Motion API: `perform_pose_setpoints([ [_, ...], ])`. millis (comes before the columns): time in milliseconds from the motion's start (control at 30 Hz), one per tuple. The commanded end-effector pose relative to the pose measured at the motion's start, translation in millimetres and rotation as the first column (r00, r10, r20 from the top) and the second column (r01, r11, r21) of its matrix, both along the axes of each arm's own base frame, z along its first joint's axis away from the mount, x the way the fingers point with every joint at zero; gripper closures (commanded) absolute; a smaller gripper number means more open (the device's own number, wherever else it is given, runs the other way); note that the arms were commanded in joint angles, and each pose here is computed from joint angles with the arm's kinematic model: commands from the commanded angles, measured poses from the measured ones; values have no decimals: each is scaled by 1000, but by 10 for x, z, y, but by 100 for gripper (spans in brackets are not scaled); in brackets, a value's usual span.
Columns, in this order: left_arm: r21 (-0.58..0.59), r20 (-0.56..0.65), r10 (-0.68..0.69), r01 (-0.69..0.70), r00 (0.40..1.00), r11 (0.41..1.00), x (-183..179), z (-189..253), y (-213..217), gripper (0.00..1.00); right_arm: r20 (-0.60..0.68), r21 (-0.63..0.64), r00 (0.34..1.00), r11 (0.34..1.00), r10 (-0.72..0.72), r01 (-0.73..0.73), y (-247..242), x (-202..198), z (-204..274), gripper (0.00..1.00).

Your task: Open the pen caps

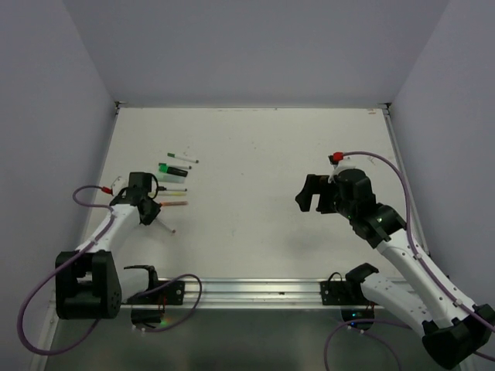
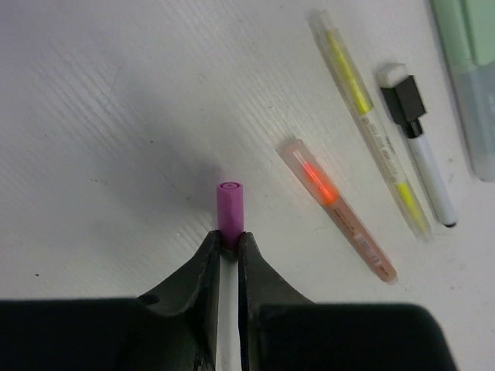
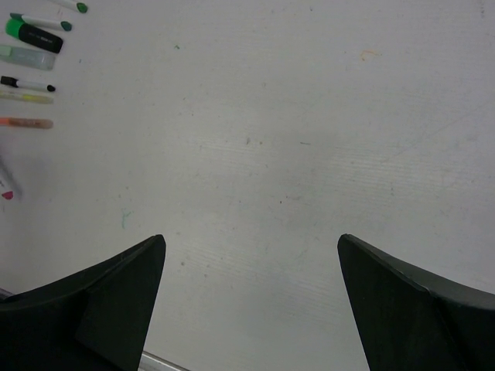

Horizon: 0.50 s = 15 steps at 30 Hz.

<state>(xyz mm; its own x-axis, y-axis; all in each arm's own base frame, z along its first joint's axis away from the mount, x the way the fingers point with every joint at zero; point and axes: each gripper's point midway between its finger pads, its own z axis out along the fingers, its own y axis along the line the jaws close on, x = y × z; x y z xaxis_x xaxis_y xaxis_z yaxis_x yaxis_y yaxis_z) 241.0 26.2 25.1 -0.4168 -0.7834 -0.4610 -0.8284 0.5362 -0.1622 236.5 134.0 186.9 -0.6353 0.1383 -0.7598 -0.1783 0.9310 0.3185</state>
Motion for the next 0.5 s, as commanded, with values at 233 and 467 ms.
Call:
perform_pose_setpoints([
  [233,21,432,-312,336,846,942,408,983,-383,100,23,129,979,971,202,-203,465,11,19,6],
  [467,51,711,-446,592,544,804,591,1577,-973,100,63,254,955,920,291,-298,902,69,33,10],
])
